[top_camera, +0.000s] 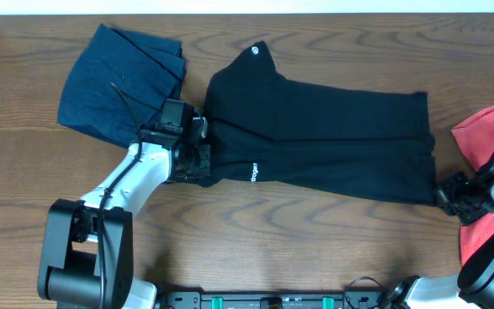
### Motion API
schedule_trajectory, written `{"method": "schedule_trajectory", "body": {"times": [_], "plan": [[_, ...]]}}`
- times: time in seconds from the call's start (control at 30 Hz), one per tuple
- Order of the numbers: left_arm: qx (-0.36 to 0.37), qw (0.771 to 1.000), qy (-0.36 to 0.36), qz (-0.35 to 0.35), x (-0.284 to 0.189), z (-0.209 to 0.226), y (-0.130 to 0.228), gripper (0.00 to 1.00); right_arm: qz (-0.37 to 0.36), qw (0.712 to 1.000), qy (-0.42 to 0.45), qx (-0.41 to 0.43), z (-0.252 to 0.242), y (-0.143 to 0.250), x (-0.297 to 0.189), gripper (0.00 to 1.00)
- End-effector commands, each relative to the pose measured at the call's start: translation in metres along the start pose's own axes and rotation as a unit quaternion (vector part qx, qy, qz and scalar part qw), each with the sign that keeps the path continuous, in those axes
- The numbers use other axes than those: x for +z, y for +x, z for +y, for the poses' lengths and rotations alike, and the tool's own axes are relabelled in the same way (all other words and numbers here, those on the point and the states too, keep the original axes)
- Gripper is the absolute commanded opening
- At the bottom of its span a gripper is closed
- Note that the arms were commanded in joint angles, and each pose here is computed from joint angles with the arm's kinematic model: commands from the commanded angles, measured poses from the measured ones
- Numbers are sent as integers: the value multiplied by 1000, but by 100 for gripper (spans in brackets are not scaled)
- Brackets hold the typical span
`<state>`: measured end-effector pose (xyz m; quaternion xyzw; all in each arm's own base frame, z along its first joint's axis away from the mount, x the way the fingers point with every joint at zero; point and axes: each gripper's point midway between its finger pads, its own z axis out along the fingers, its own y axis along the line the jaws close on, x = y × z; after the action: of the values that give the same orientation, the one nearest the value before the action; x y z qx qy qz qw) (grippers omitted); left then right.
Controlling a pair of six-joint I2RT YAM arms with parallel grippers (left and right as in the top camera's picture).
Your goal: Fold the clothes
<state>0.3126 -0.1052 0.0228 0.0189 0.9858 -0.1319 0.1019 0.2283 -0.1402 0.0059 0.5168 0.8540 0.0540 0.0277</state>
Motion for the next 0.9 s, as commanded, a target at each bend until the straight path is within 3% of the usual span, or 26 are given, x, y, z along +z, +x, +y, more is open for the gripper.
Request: {"method": "schedule_trajectory", "body": {"times": [0.0,0.33,0.47,0.6,0.7,0.77,0.87], "plan": [[1,1000,-26,-12,-7,8,-7,6,-41,997,58,32,-17,-24,-16,1],[16,999,-30,-25,-14,7,-16,6,-62,990,116,48,-37,-29,-22,1],[26,994,-84,-65,-30,20,-38,6,-69,990,114,54,-36,-32,-22,1],[76,990,-90,-74,-37,19,-47,6,-68,990,114,54,-37,-31,-22,1],[74,989,-108,-74,-38,25,-47,6,-68,990,114,54,-37,-31,-22,1],[74,989,-108,-70,-38,25,-45,9,-66,990,114,54,-37,-30,-22,1],[73,990,-111,-56,-37,27,-38,30,-64,990,112,54,-36,-29,-22,1]]}}
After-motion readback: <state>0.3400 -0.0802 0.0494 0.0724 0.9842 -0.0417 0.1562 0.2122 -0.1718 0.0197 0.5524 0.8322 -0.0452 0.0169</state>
